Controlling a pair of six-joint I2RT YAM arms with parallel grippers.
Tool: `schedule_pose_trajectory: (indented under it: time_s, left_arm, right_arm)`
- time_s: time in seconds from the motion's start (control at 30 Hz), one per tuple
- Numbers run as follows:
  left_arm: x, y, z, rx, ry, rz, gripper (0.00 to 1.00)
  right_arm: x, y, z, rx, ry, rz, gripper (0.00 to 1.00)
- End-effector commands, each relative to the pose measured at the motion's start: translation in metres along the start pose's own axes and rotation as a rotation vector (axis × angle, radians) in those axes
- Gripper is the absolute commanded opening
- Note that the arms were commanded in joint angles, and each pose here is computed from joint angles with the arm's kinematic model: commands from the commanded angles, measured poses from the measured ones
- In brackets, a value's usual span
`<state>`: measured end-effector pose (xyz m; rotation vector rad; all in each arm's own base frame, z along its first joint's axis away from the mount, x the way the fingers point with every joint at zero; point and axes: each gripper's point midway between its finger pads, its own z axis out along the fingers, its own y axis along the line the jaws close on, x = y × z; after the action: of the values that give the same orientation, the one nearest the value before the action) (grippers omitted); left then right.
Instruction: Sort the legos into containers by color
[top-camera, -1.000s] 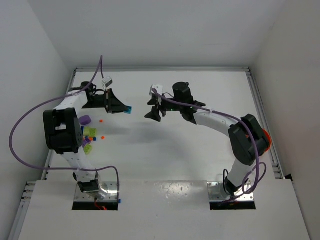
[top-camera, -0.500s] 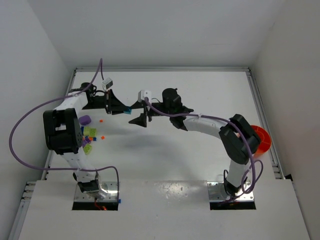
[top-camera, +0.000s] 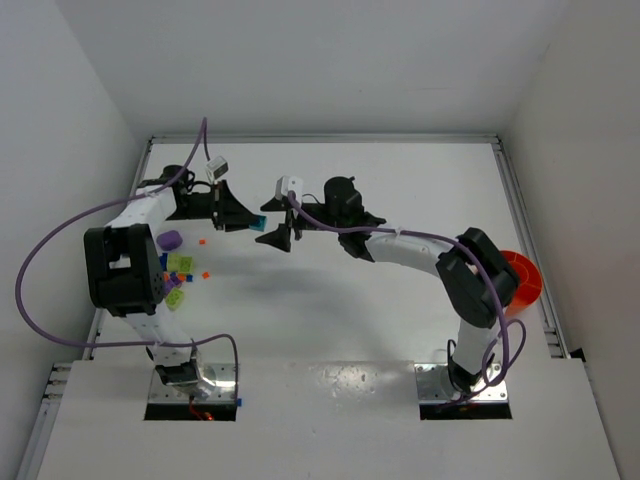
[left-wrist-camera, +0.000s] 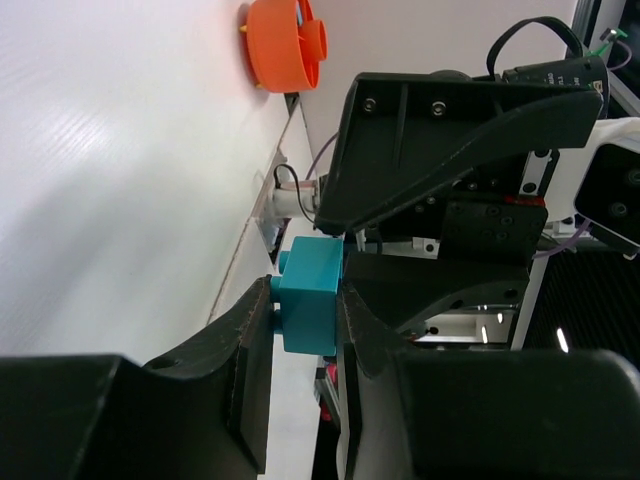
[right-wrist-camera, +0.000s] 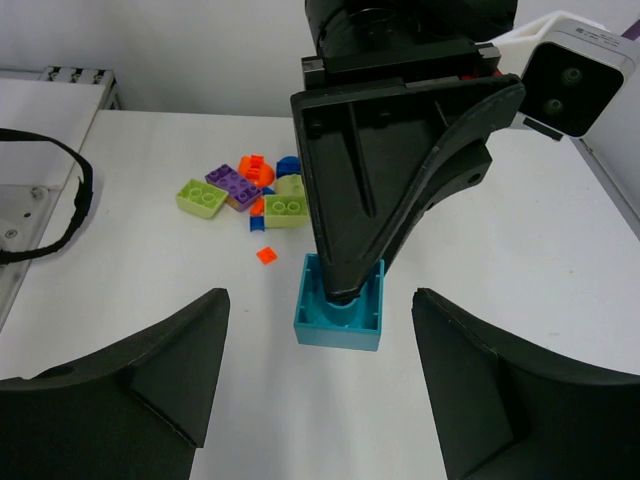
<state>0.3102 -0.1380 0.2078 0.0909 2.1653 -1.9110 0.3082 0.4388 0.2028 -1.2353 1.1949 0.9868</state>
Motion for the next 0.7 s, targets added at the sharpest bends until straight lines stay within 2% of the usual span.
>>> schedule_pose_trajectory:
  time_s: [0.0, 0.17, 0.3, 0.5, 0.53, 0.57, 0.6, 0.67]
  left_arm:
    - [0.005, -0.041, -0.001, 0.165, 0.010, 0.032, 0.00]
    - [0.008, -0.044, 0.001, 0.167, 0.018, 0.041, 0.00]
    - [0.008, -0.044, 0.001, 0.167, 0.018, 0.041, 0.00]
    - [0.008, -0.046, 0.001, 0.168, 0.016, 0.069, 0.00]
    - [0.009, -0.050, 0.000, 0.168, 0.016, 0.081, 0.04]
    - [0.009, -0.049, 0.000, 0.168, 0.015, 0.099, 0.13]
    - [0.014, -0.053, 0.002, 0.171, 0.021, 0.138, 0.39]
    - [0.017, -0.055, 0.002, 0.171, 0.018, 0.181, 0.67]
  right_arm:
    - [-0.028, -0.009, 0.006, 0.011, -0.065, -0.060, 0.74]
    - [-0.023, -0.009, 0.007, 0.008, -0.048, -0.057, 0.71]
    - [-0.023, -0.010, 0.008, 0.006, -0.040, -0.050, 0.51]
    - [-0.012, -0.009, 0.008, -0.001, -0.005, -0.050, 0.34]
    - [-0.012, -0.010, 0.008, -0.001, -0.005, -0.059, 0.29]
    - [-0.010, -0.013, 0.006, 0.006, 0.003, -0.053, 0.26]
    - [-0.008, -0.013, 0.005, 0.005, 0.011, -0.046, 0.24]
    - [-0.013, -0.016, 0.000, 0.013, 0.015, -0.054, 0.18]
